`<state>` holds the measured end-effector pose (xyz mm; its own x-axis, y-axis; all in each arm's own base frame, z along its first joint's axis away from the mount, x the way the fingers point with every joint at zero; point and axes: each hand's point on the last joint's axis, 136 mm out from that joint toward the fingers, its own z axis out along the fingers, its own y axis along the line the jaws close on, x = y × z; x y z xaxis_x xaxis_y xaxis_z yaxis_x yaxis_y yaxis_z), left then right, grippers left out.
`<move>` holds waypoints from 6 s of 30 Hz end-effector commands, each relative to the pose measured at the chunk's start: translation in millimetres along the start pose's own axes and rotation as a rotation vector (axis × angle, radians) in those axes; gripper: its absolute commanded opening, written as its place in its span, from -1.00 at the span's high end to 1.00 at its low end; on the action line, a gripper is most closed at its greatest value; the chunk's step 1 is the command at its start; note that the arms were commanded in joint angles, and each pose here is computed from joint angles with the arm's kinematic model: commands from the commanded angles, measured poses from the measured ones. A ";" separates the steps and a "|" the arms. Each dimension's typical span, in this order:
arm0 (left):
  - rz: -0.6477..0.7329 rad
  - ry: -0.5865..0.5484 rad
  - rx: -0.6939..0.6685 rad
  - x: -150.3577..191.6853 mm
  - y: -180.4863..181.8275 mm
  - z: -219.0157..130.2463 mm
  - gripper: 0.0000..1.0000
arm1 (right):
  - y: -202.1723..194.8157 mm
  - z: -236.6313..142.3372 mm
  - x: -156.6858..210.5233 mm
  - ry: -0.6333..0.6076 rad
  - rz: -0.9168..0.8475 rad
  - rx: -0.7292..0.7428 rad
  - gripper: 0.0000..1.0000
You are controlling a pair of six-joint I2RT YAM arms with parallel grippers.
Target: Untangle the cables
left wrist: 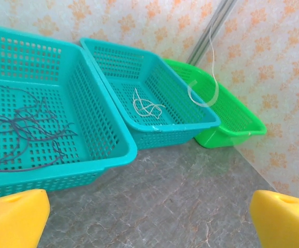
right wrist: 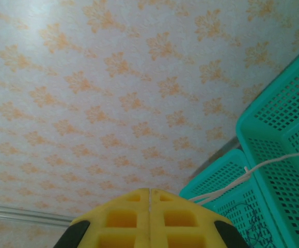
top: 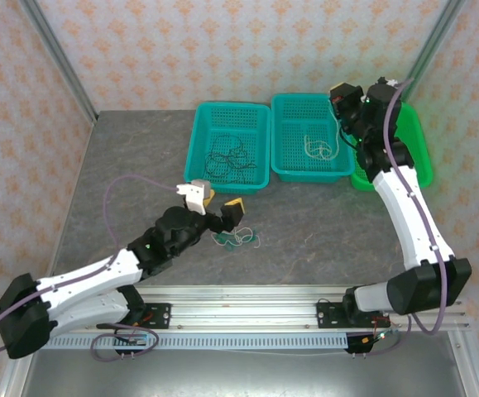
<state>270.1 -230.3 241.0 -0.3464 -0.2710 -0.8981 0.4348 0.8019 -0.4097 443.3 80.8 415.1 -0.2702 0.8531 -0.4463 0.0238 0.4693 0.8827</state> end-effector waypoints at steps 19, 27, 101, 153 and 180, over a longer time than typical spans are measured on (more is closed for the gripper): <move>0.048 0.050 -0.107 16.7 30.4 -22.6 -1.00 | -219.5 35.8 116.0 0.216 -0.029 0.314 1.00; 0.011 0.078 -0.164 18.1 39.9 -30.5 -1.00 | -214.0 30.0 117.1 0.289 -0.113 0.364 -0.19; -0.195 0.306 0.485 -16.7 -99.3 19.9 1.00 | -188.0 -84.8 365.2 0.664 -0.890 -0.339 -0.33; -0.005 0.161 0.398 -53.8 -88.8 -24.4 1.00 | -4.4 -123.0 324.9 0.396 -1.011 -0.938 0.17; -0.040 0.091 0.378 -54.4 -78.9 -43.2 -0.84 | -139.4 66.8 41.5 -0.194 -0.269 -0.104 0.97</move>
<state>219.1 -260.1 319.1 -0.4570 -0.1927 -0.8684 0.6931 0.5347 -0.4834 475.5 62.6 284.0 0.0127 0.6991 -0.7149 -0.1980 0.7026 0.6835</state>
